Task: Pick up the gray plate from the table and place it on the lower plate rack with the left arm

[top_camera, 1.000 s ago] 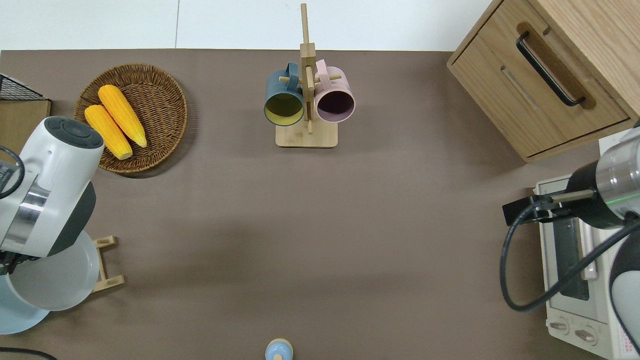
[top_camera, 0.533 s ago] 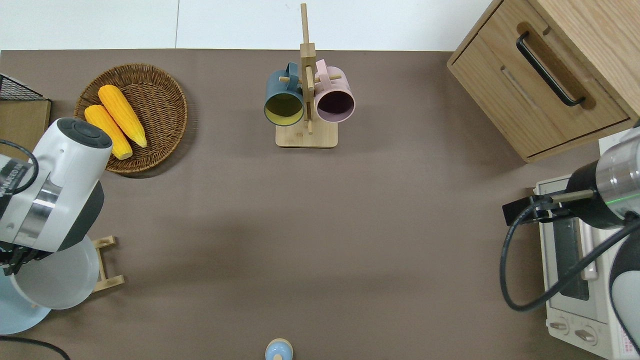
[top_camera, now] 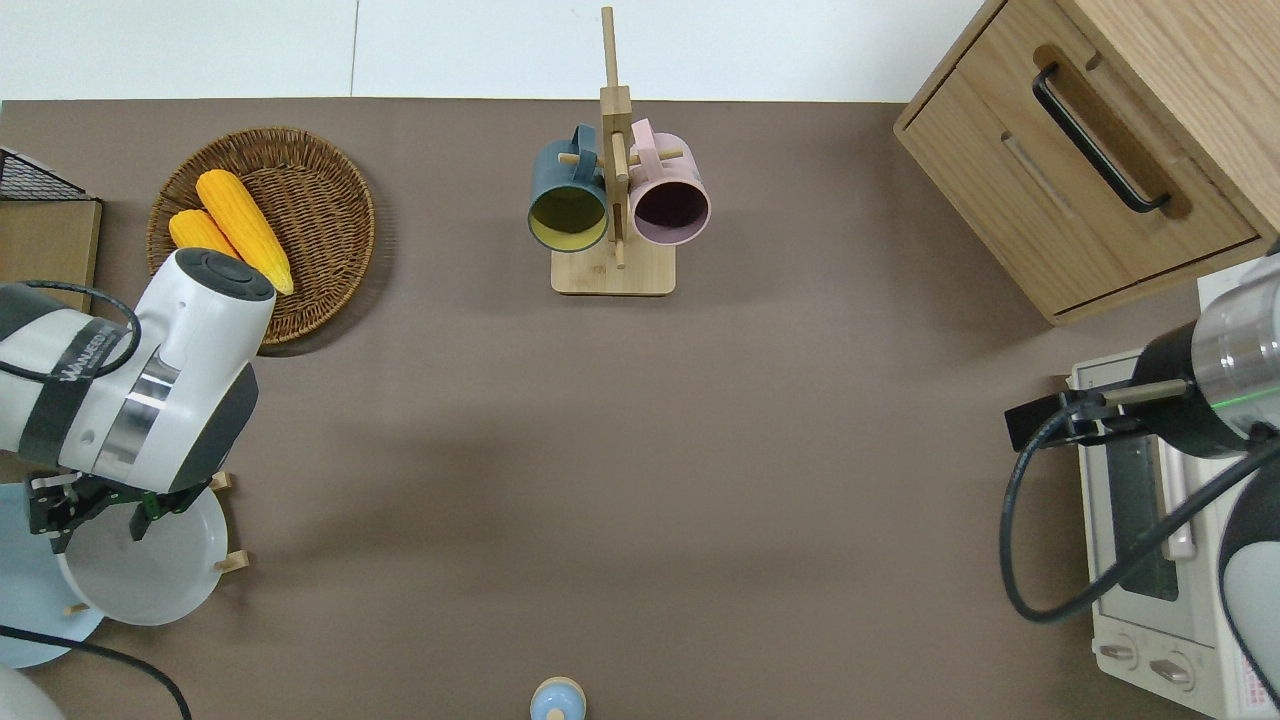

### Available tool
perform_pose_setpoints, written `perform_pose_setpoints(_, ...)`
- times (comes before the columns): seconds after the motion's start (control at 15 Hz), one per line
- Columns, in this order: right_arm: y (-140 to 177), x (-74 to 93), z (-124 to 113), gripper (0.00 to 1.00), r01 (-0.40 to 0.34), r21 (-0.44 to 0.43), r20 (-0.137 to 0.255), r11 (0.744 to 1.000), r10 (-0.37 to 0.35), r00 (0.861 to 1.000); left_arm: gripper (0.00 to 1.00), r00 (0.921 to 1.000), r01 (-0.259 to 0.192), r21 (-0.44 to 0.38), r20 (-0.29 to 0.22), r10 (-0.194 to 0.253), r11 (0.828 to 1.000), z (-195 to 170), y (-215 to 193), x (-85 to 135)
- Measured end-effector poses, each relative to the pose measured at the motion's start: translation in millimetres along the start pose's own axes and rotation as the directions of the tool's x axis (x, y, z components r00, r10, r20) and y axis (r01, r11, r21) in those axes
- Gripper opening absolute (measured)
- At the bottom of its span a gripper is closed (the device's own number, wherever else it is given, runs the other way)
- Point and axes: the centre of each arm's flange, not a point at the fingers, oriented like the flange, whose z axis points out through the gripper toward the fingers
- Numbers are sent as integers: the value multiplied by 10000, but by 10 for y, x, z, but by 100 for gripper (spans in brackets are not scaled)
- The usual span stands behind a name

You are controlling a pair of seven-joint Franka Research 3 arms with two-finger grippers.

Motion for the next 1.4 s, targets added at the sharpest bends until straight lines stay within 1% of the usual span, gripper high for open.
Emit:
perform_pose_setpoints(0.07,0,0,0,99,0,0,0,10000,0,10000,75,9999,-75,-278,-96,72,9996,-31,44,-3)
perform_pose_setpoints(0.13,0,0,0,99,0,0,0,10000,0,10000,92,9997,-189,-856,-198,173,9962,-86,116,-10)
perform_pose_setpoints(0.2,0,0,0,99,0,0,0,10000,0,10000,99,9993,-257,-1614,-312,209,9865,-168,172,-17)
perform_pose_setpoints(0.27,0,0,0,99,0,0,0,10000,0,10000,100,9982,-317,-2678,-574,169,9629,-313,217,-35)
perform_pose_setpoints(0.33,0,0,0,99,0,0,0,10000,0,10000,100,9970,-345,-3578,-777,70,9332,-451,244,-59)
perform_pose_setpoints(0.4,0,0,0,99,0,0,0,10000,0,10000,100,9949,-384,-4628,-1007,-95,8856,-629,261,-94)
perform_pose_setpoints(0.47,0,0,0,99,0,0,0,10000,0,10000,100,9922,-393,-5284,-1209,-294,8481,-753,262,-111)
perform_pose_setpoints(0.53,0,0,0,99,0,0,0,10000,0,10000,99,9859,-466,-5847,-1576,-570,8099,-887,277,-114)
perform_pose_setpoints(0.6,0,0,0,99,0,0,0,10000,0,10000,100,9774,-608,-6193,-1961,-792,7828,-999,307,-116)
perform_pose_setpoints(0.67,0,0,0,99,0,0,0,10000,0,10000,100,9723,-698,-6357,-2155,-899,7688,-1063,320,-121)
perform_pose_setpoints(0.73,0,0,0,99,0,0,0,10000,0,10000,100,9689,-771,-6543,-2270,-982,7523,-1128,313,-128)
perform_pose_setpoints(0.8,0,0,0,99,0,0,0,10000,0,10000,100,9665,-907,-6754,-2370,-990,7319,-1204,284,-135)
perform_pose_setpoints(0.87,0,0,0,99,0,0,0,10000,0,10000,100,9623,-1172,-6938,-2562,-914,7106,-1288,227,-139)
perform_pose_setpoints(0.93,0,0,0,99,0,0,0,10000,0,10000,100,9526,-1639,-7062,-2948,-756,6887,-1400,118,-138)
perform_pose_setpoints(1.07,0,0,0,99,0,0,0,10000,0,10000,100,9337,-2425,-7130,-3557,-414,6579,-1511,-38,-131)
perform_pose_setpoints(1.13,0,0,0,99,0,0,0,10000,0,10000,100,9223,-2858,-7172,-3859,-208,6356,-1555,-114,-128)
perform_pose_setpoints(1.27,0,0,0,99,0,0,0,10000,0,10000,100,9009,-3546,-7312,-4340,37,5827,-1606,-304,-85)
perform_pose_setpoints(1.33,0,0,0,99,0,0,0,10000,0,10000,100,8957,-3684,-7338,-4446,65,5708,-1595,-370,-52)
perform_pose_setpoints(1.4,0,0,0,99,0,0,0,10000,0,10000,100,8901,-3815,-7282,-4556,137,5694,-1588,-387,-41)
